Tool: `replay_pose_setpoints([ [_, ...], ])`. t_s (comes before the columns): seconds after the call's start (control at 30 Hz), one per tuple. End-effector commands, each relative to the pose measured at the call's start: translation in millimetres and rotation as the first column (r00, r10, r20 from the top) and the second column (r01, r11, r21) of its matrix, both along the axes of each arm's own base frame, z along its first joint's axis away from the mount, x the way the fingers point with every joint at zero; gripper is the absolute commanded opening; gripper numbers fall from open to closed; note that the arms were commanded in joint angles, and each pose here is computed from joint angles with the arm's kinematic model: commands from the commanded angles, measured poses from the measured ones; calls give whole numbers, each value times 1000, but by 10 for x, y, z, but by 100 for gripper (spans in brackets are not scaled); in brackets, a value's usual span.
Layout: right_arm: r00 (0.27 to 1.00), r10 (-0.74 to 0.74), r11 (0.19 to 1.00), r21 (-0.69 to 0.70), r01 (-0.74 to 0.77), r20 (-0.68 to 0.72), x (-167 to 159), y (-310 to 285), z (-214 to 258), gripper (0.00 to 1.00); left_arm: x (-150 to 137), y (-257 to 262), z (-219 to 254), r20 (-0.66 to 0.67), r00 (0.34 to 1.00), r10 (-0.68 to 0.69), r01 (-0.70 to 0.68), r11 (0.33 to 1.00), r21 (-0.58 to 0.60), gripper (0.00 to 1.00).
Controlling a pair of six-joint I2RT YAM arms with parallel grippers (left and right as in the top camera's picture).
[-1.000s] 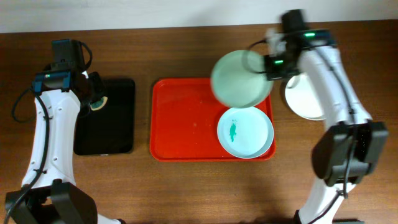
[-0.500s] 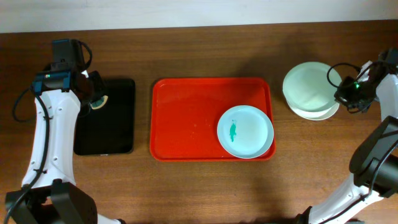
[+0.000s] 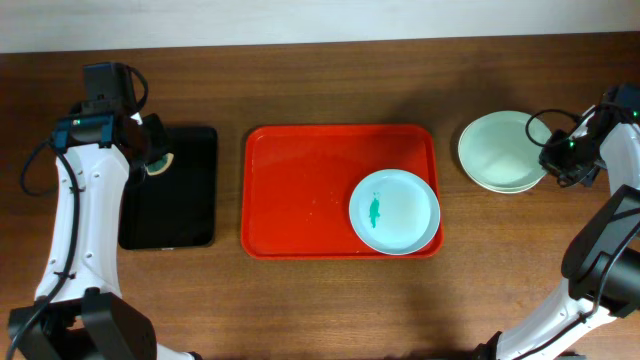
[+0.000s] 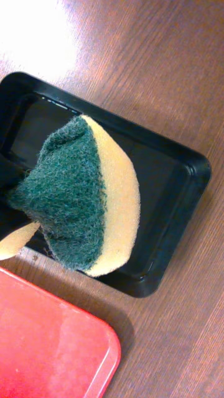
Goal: Clean dirty plates on tray and stack at the side
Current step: 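Grasp the front plate's rim with the right gripper, bring sponge over it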
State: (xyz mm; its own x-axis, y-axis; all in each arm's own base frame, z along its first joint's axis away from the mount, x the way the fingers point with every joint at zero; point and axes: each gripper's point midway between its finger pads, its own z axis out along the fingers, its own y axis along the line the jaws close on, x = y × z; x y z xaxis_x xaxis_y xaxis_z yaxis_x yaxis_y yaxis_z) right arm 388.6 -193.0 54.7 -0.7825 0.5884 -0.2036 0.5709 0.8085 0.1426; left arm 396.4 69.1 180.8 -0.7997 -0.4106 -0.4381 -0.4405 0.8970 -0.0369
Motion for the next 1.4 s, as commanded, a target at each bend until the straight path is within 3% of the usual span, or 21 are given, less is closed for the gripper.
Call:
replay_pose_setpoints([
  [0.0,1000,-5,1000,-9,5,-4,-26,3,31,99,10,-102,-47,1,1000,-13,13,998,-65,0],
  [0.2,990,54,986,149,-73,131,169,388,267,99,90,-600,-67,35,985,-169,173,961,-216,0],
  [0.37,950,211,961,127,-244,230,376,1061,682,99,23,-1335,-270,-29,941,-336,322,920,-223,0],
  [0.5,899,355,914,107,-391,256,445,1709,822,98,-165,-1780,-448,-123,919,-375,354,921,-162,0],
  [0.63,824,542,829,53,-556,167,300,2271,712,99,-312,-2128,-578,-195,868,-456,474,879,53,0],
  [0.77,699,713,697,-59,-715,-48,-23,2456,572,99,-446,-2474,-801,-249,812,-528,560,825,74,0],
  [0.9,593,791,592,-53,-804,-149,-255,2610,530,99,-435,-2445,-982,-291,807,-513,551,832,64,0],
  [1.1,587,791,591,-34,-806,-169,-347,2578,277,98,-376,-2050,-1043,-343,837,-425,472,880,59,0],
  [1.2,584,792,591,-17,-807,-176,-421,2561,107,77,-359,-1872,-1046,-360,849,-386,433,899,59,0],
  [1.37,573,804,578,-20,-816,-160,-429,2582,-36,67,-327,-1769,-1046,-360,860,-362,408,911,59,0],
])
